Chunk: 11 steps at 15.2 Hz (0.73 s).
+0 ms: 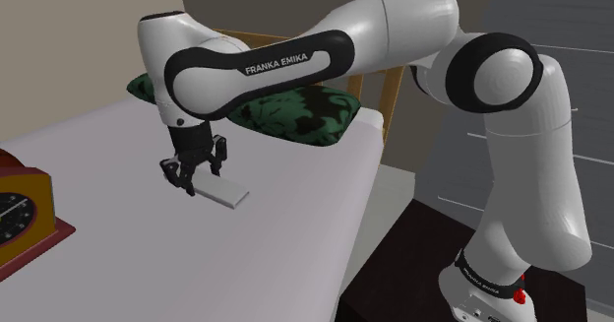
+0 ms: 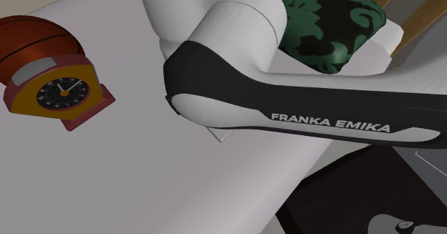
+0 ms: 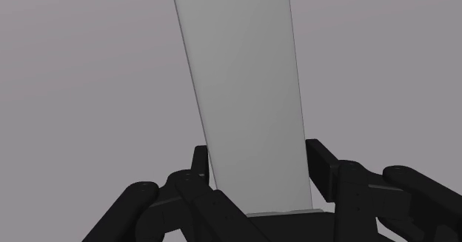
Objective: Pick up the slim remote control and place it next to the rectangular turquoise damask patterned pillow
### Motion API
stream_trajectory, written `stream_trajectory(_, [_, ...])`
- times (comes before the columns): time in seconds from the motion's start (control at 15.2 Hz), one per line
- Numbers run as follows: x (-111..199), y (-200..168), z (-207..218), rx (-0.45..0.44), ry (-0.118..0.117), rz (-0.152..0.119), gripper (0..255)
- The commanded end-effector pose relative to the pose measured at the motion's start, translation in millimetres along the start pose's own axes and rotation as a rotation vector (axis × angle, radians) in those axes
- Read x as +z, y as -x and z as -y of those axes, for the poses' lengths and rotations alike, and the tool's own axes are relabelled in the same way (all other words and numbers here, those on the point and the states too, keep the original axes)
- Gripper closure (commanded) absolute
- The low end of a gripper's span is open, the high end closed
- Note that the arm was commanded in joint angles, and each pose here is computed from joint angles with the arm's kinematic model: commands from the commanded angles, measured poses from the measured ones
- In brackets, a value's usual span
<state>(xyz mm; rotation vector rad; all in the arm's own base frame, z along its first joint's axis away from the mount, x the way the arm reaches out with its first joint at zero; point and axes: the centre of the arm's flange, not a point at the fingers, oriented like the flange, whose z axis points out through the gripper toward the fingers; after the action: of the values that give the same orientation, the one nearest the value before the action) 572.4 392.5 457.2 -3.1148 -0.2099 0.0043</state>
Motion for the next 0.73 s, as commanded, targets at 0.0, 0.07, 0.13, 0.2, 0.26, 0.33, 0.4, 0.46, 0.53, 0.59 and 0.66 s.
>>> stream_trajectory(0.0, [-11,-1,1,0.000,0.000,0.000,255])
stream_trajectory(0.07, [-17,-1,1,0.000,0.000,0.000,255])
stream_trajectory(0.13, [-22,-1,1,0.000,0.000,0.000,255])
stream_trajectory(0.2, [-27,-1,1,0.000,0.000,0.000,255])
stream_trajectory(0.26, [-32,-1,1,0.000,0.000,0.000,255])
stream_trajectory(0.33, [-38,-1,1,0.000,0.000,0.000,255])
stream_trajectory(0.4, [-43,-1,1,0.000,0.000,0.000,255])
stream_trajectory(0.46, [-48,-1,1,0.000,0.000,0.000,255])
stream_trajectory(0.53, [-53,-1,2,0.000,0.000,0.000,255])
stream_trajectory(0.59, [-59,-1,2,0.000,0.000,0.000,255])
stream_trajectory(0.66, [-64,-1,2,0.000,0.000,0.000,255])
